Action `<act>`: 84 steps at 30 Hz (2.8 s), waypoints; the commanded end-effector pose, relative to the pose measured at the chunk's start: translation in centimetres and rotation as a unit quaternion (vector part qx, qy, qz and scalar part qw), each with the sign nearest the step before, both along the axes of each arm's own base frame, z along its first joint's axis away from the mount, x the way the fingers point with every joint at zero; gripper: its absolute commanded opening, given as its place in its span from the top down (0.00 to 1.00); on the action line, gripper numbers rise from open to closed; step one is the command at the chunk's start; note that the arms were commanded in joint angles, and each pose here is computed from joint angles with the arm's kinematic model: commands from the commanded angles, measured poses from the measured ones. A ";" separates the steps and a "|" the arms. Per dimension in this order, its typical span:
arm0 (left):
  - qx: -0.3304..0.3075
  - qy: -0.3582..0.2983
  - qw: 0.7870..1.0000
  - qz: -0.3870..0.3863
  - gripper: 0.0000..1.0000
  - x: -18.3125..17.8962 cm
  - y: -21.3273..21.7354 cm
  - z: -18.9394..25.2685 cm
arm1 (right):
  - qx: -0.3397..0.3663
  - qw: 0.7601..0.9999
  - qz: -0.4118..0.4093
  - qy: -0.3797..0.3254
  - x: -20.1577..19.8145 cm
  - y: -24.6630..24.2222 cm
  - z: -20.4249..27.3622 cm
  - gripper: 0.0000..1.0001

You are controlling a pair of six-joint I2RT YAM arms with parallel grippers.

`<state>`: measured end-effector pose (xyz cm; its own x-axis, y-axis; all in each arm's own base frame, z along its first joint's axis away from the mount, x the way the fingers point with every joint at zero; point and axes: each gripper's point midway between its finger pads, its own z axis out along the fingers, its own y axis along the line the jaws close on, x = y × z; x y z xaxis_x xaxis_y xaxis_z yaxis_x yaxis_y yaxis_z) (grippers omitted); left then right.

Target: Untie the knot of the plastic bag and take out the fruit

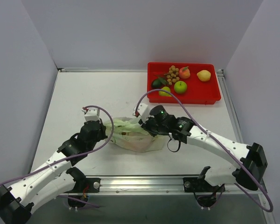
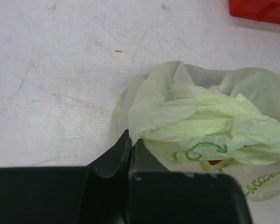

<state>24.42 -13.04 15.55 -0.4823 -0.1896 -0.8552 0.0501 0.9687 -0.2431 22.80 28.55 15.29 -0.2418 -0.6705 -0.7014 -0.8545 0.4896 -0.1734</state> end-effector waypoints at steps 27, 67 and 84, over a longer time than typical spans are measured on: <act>-0.045 -0.071 0.990 -0.110 0.04 0.5 -0.9 8.7 | 0.357 0.914 -0.181 0.061 2.6 -2.3 6.7 0.98; 0.131 -0.014 0.922 -0.364 0.31 1.9 -5.8 5.0 | 0.338 0.928 -0.142 0.063 0.5 -0.8 6.1 0.93; 0.138 -0.081 0.986 -0.056 1.00 9.4 0.4 9.4 | 0.341 0.917 -0.206 0.025 2.0 -2.9 6.5 0.92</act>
<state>30.66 -15.19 18.72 -0.4681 0.2982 -0.8318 0.4265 0.9007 0.0829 23.56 26.83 19.96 -0.4719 0.0038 -0.8816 -0.6219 0.7074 0.3360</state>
